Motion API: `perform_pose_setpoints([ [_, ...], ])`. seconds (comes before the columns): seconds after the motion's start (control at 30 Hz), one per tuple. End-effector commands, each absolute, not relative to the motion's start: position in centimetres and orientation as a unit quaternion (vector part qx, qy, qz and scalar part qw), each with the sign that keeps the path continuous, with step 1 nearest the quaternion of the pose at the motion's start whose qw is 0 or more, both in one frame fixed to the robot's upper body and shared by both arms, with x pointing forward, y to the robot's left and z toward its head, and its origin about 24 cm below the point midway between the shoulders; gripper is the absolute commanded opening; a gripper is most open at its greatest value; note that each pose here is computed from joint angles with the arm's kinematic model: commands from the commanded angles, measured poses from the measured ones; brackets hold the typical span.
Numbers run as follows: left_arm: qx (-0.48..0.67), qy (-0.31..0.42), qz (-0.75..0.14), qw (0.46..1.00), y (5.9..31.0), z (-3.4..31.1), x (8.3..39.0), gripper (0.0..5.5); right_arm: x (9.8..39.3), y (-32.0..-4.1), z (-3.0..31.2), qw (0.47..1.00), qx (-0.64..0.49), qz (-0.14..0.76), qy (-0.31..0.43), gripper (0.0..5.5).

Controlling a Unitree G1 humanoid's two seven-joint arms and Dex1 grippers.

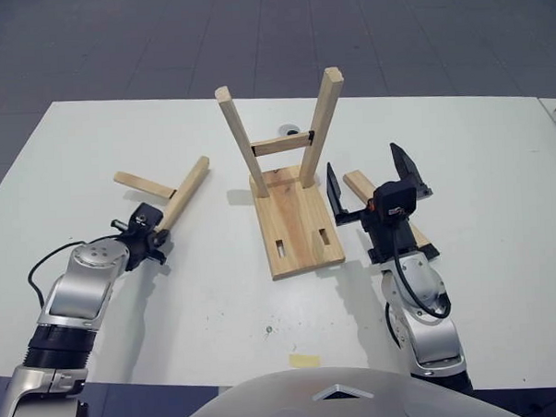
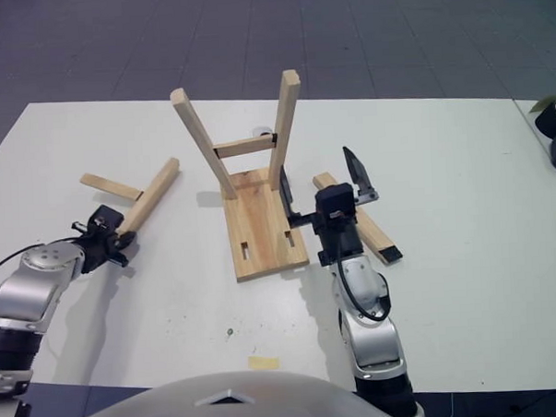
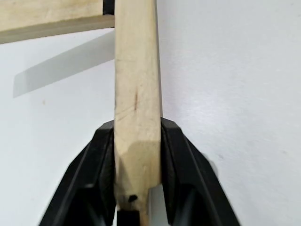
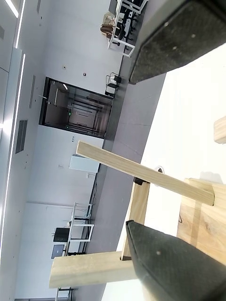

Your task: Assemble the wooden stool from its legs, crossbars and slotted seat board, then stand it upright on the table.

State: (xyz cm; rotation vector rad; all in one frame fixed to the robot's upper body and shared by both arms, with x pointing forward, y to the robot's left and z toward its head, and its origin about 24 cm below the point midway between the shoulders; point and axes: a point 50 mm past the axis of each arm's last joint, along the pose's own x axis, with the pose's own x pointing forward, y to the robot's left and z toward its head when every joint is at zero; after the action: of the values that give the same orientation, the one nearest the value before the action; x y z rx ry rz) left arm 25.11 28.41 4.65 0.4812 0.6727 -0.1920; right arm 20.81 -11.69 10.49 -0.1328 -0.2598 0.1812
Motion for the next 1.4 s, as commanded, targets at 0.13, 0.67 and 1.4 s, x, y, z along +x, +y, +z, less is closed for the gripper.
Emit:
perform_pose_setpoints([
  [0.13,0.362,-0.042,0.071,0.929,28.8,18.0,31.9,1.04,23.0,-13.8,12.6,0.986,-0.038,0.077,-0.143,5.40],
  [0.67,0.547,-0.413,-0.173,0.708,14.3,22.8,29.0,1.04,23.6,-12.3,23.9,0.811,0.458,0.307,-0.195,5.40],
  [1.4,0.573,-0.410,-0.178,0.687,12.8,21.7,28.1,1.04,24.0,-12.4,23.8,0.754,0.624,0.104,-0.175,2.92],
])
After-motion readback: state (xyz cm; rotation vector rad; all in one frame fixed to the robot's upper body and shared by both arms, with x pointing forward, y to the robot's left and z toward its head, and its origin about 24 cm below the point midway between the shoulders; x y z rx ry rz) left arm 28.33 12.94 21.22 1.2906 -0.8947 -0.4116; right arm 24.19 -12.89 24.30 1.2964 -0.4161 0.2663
